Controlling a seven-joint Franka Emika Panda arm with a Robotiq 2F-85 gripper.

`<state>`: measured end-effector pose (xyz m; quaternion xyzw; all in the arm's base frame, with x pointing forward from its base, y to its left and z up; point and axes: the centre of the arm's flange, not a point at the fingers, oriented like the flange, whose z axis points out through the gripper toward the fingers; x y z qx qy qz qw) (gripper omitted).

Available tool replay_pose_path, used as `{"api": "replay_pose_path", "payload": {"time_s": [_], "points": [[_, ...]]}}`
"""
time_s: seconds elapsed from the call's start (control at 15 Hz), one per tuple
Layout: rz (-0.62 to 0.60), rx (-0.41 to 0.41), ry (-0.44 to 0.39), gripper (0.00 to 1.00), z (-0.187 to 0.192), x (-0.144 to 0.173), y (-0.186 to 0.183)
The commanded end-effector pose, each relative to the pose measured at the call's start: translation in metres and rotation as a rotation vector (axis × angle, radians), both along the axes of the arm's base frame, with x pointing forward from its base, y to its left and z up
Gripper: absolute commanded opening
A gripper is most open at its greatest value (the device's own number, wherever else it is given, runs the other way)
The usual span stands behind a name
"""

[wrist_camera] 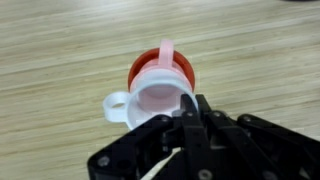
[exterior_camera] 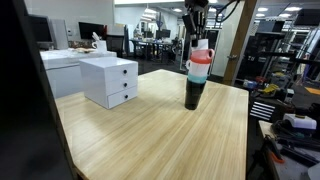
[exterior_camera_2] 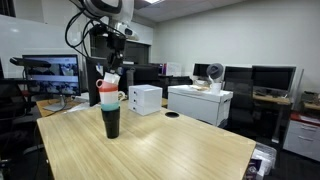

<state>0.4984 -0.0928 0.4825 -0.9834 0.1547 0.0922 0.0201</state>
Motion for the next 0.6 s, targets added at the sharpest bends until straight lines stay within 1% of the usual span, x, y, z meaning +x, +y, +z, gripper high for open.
{"api": "replay_pose_path", "payload": {"time_s": [0.0, 0.4, 0.53], "points": [[-0.031, -0.008, 0.019, 0.04, 0.0041, -0.0018, -0.0037], [-0.037, -0.012, 0.014, 0.04, 0.0078, -0.0016, -0.0064], [-0.026, -0.032, 0.014, 0.04, 0.0089, -0.0008, -0.0045]]}}
